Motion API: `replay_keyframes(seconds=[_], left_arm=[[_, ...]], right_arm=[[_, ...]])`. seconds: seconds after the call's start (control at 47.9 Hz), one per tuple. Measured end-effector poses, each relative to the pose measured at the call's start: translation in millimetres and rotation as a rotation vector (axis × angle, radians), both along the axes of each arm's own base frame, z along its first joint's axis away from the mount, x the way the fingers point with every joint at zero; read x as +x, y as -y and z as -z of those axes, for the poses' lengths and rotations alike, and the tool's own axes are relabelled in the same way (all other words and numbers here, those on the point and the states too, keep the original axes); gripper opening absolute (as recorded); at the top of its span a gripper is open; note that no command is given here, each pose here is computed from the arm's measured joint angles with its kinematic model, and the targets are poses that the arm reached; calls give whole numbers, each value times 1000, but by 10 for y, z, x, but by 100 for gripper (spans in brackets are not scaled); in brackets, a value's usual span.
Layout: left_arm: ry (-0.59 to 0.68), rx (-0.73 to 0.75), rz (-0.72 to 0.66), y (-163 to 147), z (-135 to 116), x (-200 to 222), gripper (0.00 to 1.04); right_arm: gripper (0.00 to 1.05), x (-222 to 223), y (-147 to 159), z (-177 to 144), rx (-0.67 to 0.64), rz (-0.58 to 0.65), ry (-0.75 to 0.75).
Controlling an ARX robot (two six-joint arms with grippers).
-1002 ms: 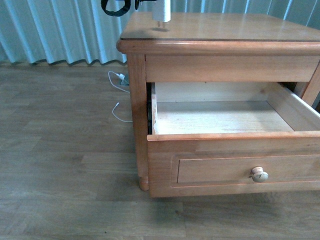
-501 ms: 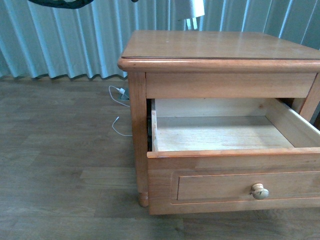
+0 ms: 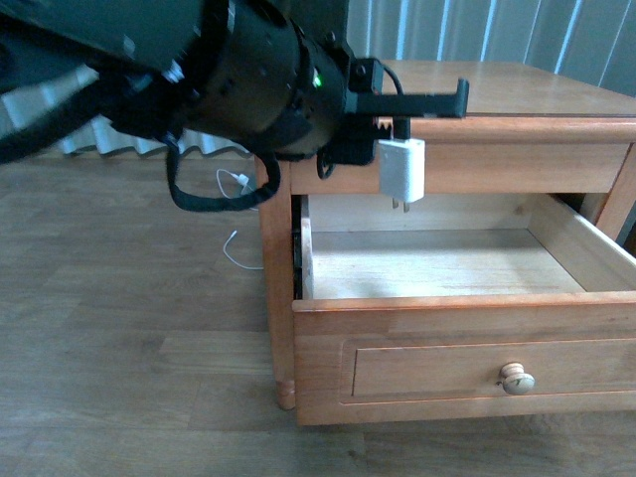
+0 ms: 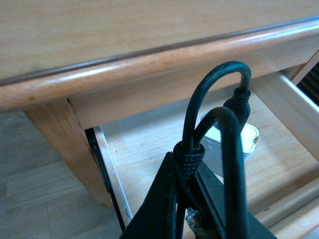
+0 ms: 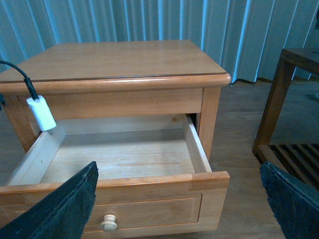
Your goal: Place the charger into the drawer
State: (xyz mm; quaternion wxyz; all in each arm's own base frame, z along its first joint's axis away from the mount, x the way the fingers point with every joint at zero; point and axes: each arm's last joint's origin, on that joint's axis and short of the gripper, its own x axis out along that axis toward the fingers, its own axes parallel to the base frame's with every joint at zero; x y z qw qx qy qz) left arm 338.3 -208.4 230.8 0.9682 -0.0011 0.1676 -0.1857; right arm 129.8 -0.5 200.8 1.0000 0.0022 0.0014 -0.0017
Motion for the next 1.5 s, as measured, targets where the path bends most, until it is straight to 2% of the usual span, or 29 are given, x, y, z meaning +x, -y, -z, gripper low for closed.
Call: replay_keyframes(seconds=[0.564, 0.647, 0.731, 0.835, 0.981, 1.19, 1.398, 1.503], left_arm=[[-109, 107, 19, 553, 715, 489, 6], [-117, 119, 26, 581, 771, 483, 21], [-110, 123, 29, 592, 766, 475, 31], [-68, 124, 17, 560, 694, 428, 49], [-22, 116, 10, 437, 535, 294, 69], [72, 56, -45, -12, 45, 21, 100], [160, 6, -138, -640, -391, -455, 99], [181, -1, -165, -875, -485, -747, 99]], right_arm=[[97, 0, 0, 0, 0, 0, 0], [97, 0, 0, 0, 0, 0, 0], [97, 0, 0, 0, 0, 0, 0], [97, 0, 0, 0, 0, 0, 0], [97, 0, 0, 0, 0, 0, 0], [97, 0, 0, 0, 0, 0, 0], [97, 0, 0, 0, 0, 0, 0], [97, 0, 0, 0, 0, 0, 0]])
